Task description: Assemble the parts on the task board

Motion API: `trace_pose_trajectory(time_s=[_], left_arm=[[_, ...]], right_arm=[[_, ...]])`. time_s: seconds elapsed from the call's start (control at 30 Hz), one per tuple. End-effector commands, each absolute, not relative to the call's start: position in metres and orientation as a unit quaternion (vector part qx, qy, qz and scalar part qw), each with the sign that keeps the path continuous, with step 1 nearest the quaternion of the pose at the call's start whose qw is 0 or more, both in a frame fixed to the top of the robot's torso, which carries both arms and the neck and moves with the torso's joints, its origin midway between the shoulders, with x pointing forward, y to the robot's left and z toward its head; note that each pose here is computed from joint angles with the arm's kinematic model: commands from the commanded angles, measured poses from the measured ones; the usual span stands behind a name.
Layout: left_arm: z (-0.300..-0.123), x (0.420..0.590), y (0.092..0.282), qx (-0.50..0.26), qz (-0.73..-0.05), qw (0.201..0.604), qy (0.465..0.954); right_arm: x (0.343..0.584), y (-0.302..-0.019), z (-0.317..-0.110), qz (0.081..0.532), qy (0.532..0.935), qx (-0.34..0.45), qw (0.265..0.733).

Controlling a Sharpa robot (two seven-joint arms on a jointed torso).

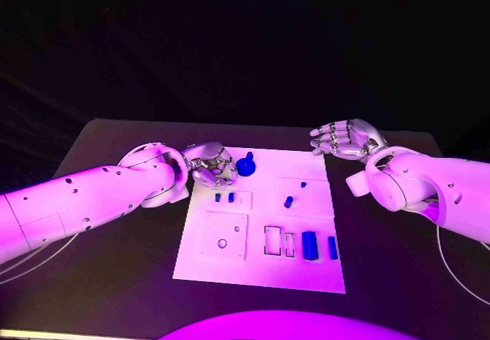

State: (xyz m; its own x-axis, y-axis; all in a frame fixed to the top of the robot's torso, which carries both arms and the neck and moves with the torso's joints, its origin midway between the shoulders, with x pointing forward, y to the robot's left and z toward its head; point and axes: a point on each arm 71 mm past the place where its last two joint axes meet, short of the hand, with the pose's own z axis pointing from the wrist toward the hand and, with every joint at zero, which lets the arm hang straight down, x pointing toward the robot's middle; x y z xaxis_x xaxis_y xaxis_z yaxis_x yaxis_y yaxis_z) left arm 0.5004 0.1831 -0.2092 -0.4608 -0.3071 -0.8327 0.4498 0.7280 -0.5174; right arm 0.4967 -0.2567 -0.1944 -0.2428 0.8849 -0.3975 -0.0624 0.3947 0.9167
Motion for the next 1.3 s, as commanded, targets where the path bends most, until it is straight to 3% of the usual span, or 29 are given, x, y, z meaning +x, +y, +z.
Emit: trace_pose_trajectory(time_s=[0.03, 1.3], left_arm=[[-0.2104, 0.5004, 0.1823, 0.050, -0.362, 0.514, 0.776], [-0.2157, 0.5033, 0.1882, 0.046, -0.344, 0.504, 0.791]], right_arm=[[0.4962, -0.2544, -0.1944, 0.456, 0.650, 0.310, 0.523], [0.4963, -0.2535, -0.1949, 0.456, 0.649, 0.311, 0.523]])
